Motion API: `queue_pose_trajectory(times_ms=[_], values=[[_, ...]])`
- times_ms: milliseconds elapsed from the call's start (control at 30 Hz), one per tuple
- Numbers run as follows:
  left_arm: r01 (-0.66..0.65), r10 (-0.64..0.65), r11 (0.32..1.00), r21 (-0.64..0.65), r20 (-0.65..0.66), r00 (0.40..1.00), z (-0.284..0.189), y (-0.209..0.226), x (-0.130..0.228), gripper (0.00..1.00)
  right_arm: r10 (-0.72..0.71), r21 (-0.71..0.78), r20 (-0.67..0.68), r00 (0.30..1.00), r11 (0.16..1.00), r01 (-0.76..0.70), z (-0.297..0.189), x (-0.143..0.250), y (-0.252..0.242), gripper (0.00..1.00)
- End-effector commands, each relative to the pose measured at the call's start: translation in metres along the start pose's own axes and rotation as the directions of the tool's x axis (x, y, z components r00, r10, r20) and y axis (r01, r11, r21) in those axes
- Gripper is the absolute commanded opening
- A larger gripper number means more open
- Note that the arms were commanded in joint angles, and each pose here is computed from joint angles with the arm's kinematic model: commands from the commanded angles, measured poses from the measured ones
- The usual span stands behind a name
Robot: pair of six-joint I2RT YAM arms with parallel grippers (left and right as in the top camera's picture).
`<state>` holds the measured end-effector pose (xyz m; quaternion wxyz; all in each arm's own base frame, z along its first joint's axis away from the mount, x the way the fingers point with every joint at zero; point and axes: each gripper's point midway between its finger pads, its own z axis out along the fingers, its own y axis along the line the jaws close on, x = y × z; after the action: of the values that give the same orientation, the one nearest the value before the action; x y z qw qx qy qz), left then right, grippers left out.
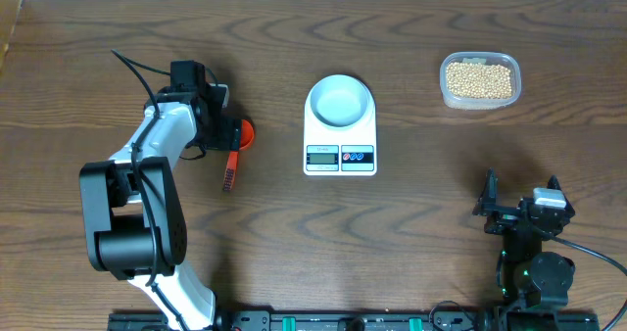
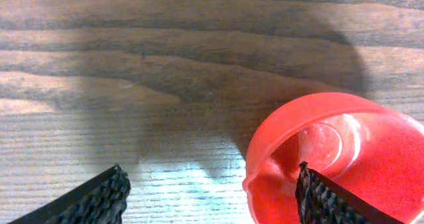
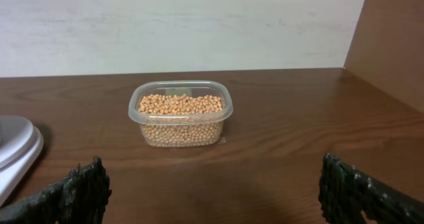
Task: Scoop item into bowl and weigh 50g on scale
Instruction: 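Close the left gripper on the red scoop handle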
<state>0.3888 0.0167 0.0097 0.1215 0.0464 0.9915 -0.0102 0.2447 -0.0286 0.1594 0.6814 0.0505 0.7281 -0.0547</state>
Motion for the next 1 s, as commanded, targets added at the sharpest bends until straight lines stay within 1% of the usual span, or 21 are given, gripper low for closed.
queue_pose_trajectory(times_ms=[0,133,200,233,367,400,533,567,600,667,767,800,967], values=[[-0.012,0.012,1.0,-0.01,0.016,1.0,-0.0022,0.002,-0.0084,0.76,0.014,0.004,0.002,1.0,1.0,-0.014,-0.0003,0.0,-0.0004,0.99],[-0.012,0.012,1.0,-0.01,0.016,1.0,-0.0022,0.0019,-0.0084,0.58,0.014,0.004,0.002,1.0,1.0,-0.014,-0.0003,0.0,-0.0004,0.99],[-0.012,0.012,1.0,-0.01,0.016,1.0,-0.0022,0.0019,-0.0084,0.52,0.014,0.004,0.002,1.0,1.0,-0.014,-0.0003,0.0,-0.0004,0.99],[-0.012,0.012,1.0,-0.01,0.016,1.0,-0.0022,0.0019,-0.0084,0.47,0.014,0.004,0.002,1.0,1.0,-0.014,-0.0003,0.0,-0.0003,0.99],[-0.011,0.011,1.0,-0.01,0.016,1.0,-0.0022,0.0019,-0.0084,0.33,0.014,0.004,0.002,1.0,1.0,-0.014,-0.0003,0.0,-0.0004,0.99],[-0.011,0.011,1.0,-0.01,0.016,1.0,-0.0022,0.0019,-0.0084,0.28,0.014,0.004,0.002,1.0,1.0,-0.014,-0.0003,0.0,-0.0004,0.99],[-0.011,0.011,1.0,-0.01,0.016,1.0,-0.0022,0.0019,-0.0084,0.19,0.014,0.004,0.002,1.0,1.0,-0.014,-0.0003,0.0,-0.0004,0.99],[-0.011,0.011,1.0,-0.01,0.016,1.0,-0.0022,0.0019,-0.0084,0.19,0.014,0.004,0.002,1.0,1.0,-0.014,-0.0003,0.0,-0.0003,0.99],[-0.011,0.011,1.0,-0.01,0.016,1.0,-0.0022,0.0019,-0.0084,0.15,0.014,0.004,0.002,1.0,1.0,-0.014,-0.0003,0.0,-0.0004,0.99],[-0.011,0.011,1.0,-0.01,0.016,1.0,-0.0022,0.0019,-0.0084,0.11,0.014,0.004,0.002,1.0,1.0,-0.014,-0.0003,0.0,-0.0004,0.99],[-0.011,0.011,1.0,-0.01,0.016,1.0,-0.0022,0.0019,-0.0084,0.1,0.014,0.004,0.002,1.0,1.0,-0.014,-0.0003,0.0,-0.0004,0.99],[-0.011,0.011,1.0,-0.01,0.016,1.0,-0.0022,0.0019,-0.0085,0.08,0.014,0.004,0.002,1.0,1.0,-0.014,-0.0003,0.0,-0.0004,0.99],[-0.011,0.011,1.0,-0.011,0.024,1.0,-0.0026,0.0022,-0.0103,0.07,0.014,0.004,0.002,1.0,1.0,-0.014,-0.0003,0.0,-0.0004,0.99]])
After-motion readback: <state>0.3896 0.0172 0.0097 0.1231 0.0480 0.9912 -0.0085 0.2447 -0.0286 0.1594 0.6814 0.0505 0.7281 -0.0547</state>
